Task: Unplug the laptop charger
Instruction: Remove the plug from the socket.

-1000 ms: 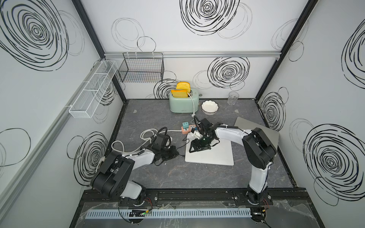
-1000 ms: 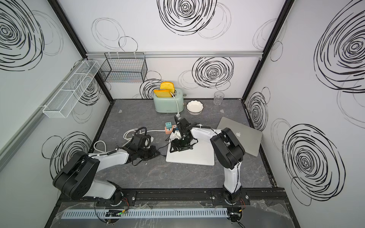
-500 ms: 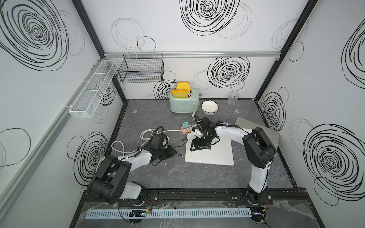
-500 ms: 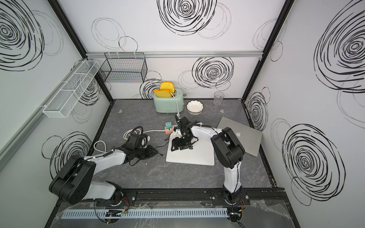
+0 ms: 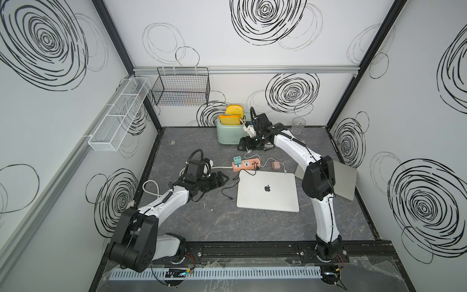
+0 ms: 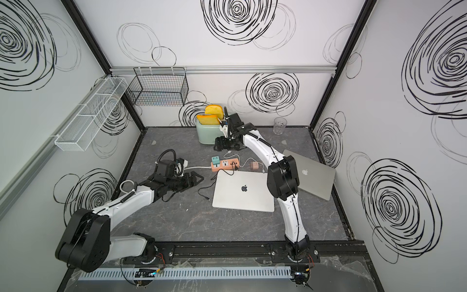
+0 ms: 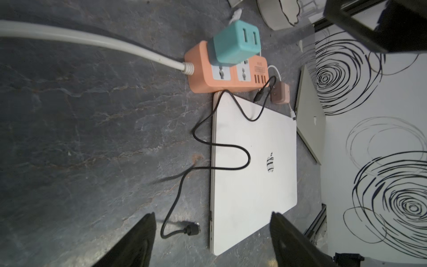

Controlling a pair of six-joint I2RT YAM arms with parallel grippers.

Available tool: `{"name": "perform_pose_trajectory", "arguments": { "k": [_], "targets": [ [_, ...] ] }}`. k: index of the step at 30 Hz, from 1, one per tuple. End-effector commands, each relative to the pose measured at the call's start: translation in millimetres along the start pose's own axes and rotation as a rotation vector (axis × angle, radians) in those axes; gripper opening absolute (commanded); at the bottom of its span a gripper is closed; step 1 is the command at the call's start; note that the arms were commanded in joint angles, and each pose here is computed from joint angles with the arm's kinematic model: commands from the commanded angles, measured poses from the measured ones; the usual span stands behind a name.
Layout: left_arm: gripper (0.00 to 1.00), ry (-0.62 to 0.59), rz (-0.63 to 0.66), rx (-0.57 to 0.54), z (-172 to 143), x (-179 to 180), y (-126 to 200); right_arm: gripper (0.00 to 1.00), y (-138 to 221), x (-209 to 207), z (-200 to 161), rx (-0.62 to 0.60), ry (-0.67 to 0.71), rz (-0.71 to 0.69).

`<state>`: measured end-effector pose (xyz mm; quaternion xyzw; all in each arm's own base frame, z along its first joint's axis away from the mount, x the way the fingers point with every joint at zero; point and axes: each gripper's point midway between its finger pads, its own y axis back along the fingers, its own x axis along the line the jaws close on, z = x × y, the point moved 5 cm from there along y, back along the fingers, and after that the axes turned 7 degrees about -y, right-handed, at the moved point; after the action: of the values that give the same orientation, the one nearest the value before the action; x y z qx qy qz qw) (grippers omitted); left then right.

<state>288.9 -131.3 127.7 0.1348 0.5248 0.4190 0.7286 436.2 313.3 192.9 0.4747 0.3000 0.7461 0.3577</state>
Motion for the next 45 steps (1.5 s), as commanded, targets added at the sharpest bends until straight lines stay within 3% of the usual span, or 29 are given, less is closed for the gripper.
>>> {"name": "perform_pose_trajectory", "arguments": {
  "k": [1,12,22,30,36,45],
  "targets": [
    [0.83,0.036,-0.037,-0.02,17,4,-6,0.8,-28,-14,-15,0.085,-0.073,-0.061],
    [0.84,0.116,-0.083,-0.053,40,28,-3,0.8,-62,-4,-11,0.055,-0.09,-0.035],
    [0.83,0.155,-0.082,-0.085,49,28,-8,0.76,-76,2,-32,0.116,-0.014,-0.138],
    [0.83,0.169,-0.081,-0.067,48,32,-17,0.51,-77,-12,-38,0.144,0.001,-0.214],
    [0.83,0.152,-0.067,-0.058,46,31,-21,0.48,-79,-15,-42,0.164,0.024,-0.242],
    [0.83,0.141,-0.064,-0.085,48,17,-42,0.27,-67,2,-38,0.154,0.007,-0.173]
  ]
}}
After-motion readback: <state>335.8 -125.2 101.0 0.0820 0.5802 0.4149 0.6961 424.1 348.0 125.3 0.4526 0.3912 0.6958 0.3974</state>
